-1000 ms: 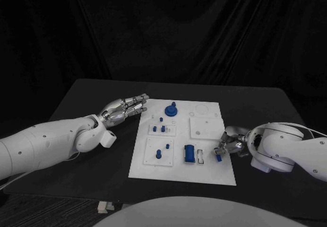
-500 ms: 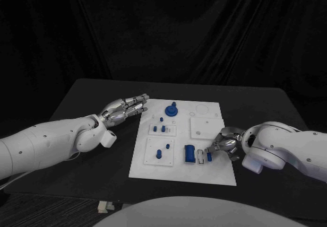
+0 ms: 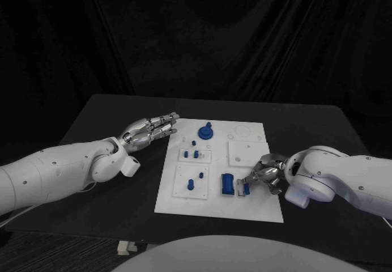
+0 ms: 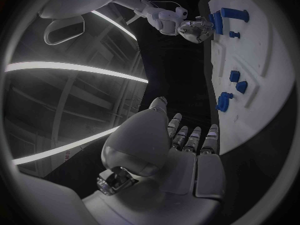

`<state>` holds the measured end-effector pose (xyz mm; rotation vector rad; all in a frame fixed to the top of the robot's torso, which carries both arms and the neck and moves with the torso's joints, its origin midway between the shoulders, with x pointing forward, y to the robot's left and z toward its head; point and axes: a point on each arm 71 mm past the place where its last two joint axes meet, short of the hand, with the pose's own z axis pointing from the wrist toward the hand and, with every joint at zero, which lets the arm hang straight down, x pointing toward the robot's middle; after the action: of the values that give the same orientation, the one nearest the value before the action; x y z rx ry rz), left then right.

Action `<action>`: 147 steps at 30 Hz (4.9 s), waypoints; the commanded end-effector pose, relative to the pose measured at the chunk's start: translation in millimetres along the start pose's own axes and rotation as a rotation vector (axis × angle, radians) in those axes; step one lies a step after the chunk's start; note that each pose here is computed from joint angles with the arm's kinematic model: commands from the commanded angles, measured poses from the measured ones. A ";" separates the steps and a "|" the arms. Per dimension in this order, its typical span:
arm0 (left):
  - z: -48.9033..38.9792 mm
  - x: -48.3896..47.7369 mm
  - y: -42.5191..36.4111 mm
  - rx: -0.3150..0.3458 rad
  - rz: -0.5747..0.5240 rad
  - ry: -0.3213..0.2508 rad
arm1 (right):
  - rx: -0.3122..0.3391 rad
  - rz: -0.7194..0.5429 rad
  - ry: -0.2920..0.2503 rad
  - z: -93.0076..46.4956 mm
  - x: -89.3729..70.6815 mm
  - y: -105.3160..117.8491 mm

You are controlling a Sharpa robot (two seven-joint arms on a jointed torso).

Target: Assemble the parts on the task board

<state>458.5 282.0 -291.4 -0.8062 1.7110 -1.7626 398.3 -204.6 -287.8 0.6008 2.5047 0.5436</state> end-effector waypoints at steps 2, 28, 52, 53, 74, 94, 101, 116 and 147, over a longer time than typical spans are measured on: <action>0.5 1.6 -3.7 0.057 -0.014 0.005 | 0.032 0.003 0.031 2.7 4.5 -3.1; 1.1 2.1 -3.2 0.053 -0.018 0.010 | 0.037 0.004 0.035 6.9 8.5 -2.3; 0.9 2.2 -2.6 0.046 -0.021 0.014 | 0.049 -0.003 0.048 6.1 9.1 -4.4; 0.9 2.2 -2.6 0.045 -0.021 0.014 | 0.049 -0.003 0.048 6.1 9.1 -4.4; 1.2 1.7 -1.2 0.032 -0.020 0.014 | 0.041 0.007 0.032 6.4 8.0 -3.5; -0.7 0.6 -2.9 0.051 -0.011 0.000 | -0.097 0.065 -0.092 -14.9 -12.1 2.7; -2.4 1.0 -6.6 0.090 0.009 -0.025 | -0.331 0.121 -0.245 -41.4 -47.0 15.0; 0.4 6.1 -13.4 0.184 0.048 -0.061 | -0.830 0.309 -0.292 -63.8 -57.9 13.0; 25.2 21.5 -17.3 0.045 0.079 -0.244 | -0.885 0.566 -0.499 -32.4 -62.6 32.5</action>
<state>459.7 248.5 -273.2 -0.8163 1.5831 -1.6794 432.8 -209.7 -218.1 0.7601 1.4692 1.5188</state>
